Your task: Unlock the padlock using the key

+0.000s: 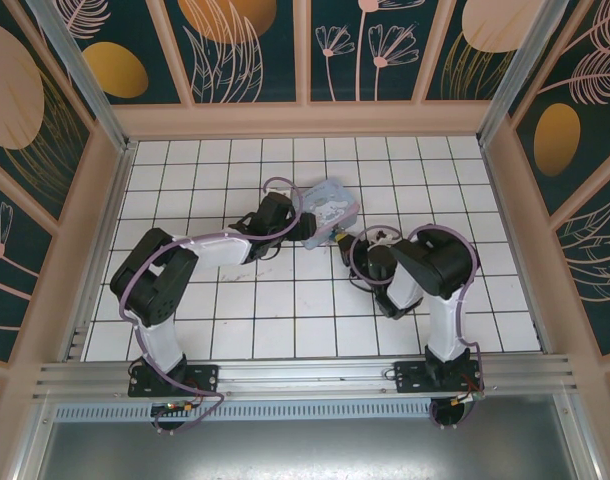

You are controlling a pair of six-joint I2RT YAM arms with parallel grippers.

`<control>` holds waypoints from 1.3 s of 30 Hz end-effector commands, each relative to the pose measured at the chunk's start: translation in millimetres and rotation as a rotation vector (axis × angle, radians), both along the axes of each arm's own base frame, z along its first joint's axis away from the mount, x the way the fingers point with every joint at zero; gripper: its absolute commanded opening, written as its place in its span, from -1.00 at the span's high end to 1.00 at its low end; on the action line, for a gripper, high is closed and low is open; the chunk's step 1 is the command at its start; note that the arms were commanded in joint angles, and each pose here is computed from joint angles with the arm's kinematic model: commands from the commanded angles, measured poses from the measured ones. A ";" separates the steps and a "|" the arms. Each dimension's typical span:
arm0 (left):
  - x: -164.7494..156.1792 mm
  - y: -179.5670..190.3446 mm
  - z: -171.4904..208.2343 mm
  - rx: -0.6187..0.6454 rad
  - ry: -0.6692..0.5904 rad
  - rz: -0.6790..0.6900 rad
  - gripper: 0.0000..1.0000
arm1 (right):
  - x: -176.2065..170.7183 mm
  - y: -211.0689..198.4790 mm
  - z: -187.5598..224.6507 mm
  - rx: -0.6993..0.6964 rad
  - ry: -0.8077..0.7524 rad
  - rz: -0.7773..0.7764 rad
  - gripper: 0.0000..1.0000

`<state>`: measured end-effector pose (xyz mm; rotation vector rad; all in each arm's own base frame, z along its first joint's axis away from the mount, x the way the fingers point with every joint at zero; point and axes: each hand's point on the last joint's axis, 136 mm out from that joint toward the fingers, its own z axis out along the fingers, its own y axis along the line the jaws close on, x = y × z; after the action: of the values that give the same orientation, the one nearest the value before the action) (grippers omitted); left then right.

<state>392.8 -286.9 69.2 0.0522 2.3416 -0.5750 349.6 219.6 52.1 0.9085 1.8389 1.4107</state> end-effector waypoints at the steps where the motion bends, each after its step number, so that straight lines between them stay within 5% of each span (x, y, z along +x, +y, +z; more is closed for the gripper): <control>1: -63.5 59.2 -101.4 0.304 0.319 0.004 -0.62 | 28.3 -26.5 15.8 -0.001 -0.062 -0.070 1.00; 13: -64.9 60.2 -101.9 0.309 0.323 0.001 -0.62 | 37.2 -8.2 8.2 -0.257 0.002 0.184 1.00; 31: -63.4 58.0 -102.1 0.321 0.331 -0.015 -0.62 | 41.2 -19.3 7.2 -0.278 0.007 0.285 1.00; 39: -45.2 40.1 -71.9 0.265 0.279 -0.027 -0.75 | 4.1 -7.1 25.7 -0.314 -0.009 0.321 1.00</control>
<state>396.3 -289.5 71.4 0.0546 2.3670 -0.5498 368.2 204.1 65.8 0.5301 2.1945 1.2493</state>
